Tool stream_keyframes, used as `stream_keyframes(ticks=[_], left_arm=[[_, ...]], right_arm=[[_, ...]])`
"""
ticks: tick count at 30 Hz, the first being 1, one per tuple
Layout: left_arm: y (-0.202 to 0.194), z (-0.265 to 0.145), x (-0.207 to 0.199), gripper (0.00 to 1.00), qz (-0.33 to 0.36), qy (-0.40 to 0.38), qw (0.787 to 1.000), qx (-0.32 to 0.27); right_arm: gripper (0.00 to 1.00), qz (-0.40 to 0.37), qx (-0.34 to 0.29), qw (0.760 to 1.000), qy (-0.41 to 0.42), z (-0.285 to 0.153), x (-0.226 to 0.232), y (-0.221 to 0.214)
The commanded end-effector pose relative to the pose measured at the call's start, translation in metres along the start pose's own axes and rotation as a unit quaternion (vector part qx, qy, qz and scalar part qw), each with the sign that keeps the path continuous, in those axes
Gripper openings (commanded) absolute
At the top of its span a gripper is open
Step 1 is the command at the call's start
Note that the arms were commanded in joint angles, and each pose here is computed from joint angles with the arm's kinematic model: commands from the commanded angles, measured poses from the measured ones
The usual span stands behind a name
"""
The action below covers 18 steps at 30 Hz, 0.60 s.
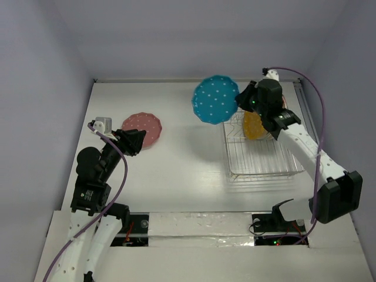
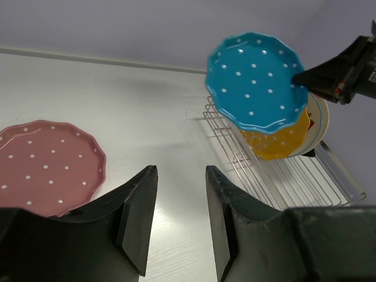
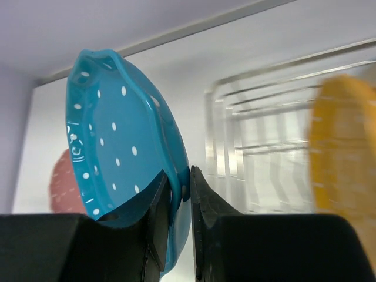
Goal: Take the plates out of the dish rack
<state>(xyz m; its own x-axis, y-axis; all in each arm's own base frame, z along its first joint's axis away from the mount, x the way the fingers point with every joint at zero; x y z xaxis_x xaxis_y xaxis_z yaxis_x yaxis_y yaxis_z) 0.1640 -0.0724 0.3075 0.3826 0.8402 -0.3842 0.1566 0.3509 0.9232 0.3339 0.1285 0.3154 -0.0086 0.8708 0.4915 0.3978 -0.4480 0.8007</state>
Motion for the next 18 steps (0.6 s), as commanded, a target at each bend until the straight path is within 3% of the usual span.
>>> stream_keyframes(ticks=[1,6,10,14,18], left_arm=[[0.017,-0.002,-0.008,0.35,0.009,-0.013,0.999,-0.029],[0.018,-0.003,-0.007,0.34,0.009,-0.006,0.999,-0.033],[0.019,-0.003,-0.006,0.23,0.009,0.000,0.999,-0.034],[0.020,-0.002,-0.004,0.01,0.008,0.010,0.999,-0.038],[0.020,-0.003,-0.002,0.00,0.005,0.023,0.999,-0.040]], right_arm=[[0.00,0.049,-0.046,0.979,0.192,0.001,0.094,0.014],[0.00,0.064,0.014,0.969,0.236,0.042,0.145,-0.031],[0.00,0.081,0.041,0.959,0.268,0.063,0.179,-0.050],[0.00,0.096,0.072,0.954,0.276,0.086,0.203,-0.075],[0.00,0.125,0.098,0.948,0.275,0.110,0.219,-0.099]])
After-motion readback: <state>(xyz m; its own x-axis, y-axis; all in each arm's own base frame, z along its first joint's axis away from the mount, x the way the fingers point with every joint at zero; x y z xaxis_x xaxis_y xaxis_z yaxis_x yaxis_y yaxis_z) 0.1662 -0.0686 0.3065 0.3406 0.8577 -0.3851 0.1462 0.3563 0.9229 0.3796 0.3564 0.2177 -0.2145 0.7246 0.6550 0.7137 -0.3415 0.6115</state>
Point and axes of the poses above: each gripper's point midway between its finger pads, its own z axis out along the fingers, its own x axis along the line the jaws close on, y = z × x, the point moved 8 cm from there along -z, back along the fingers, and after that the axes turned 2 degrees about z, right-handed, at the moved point
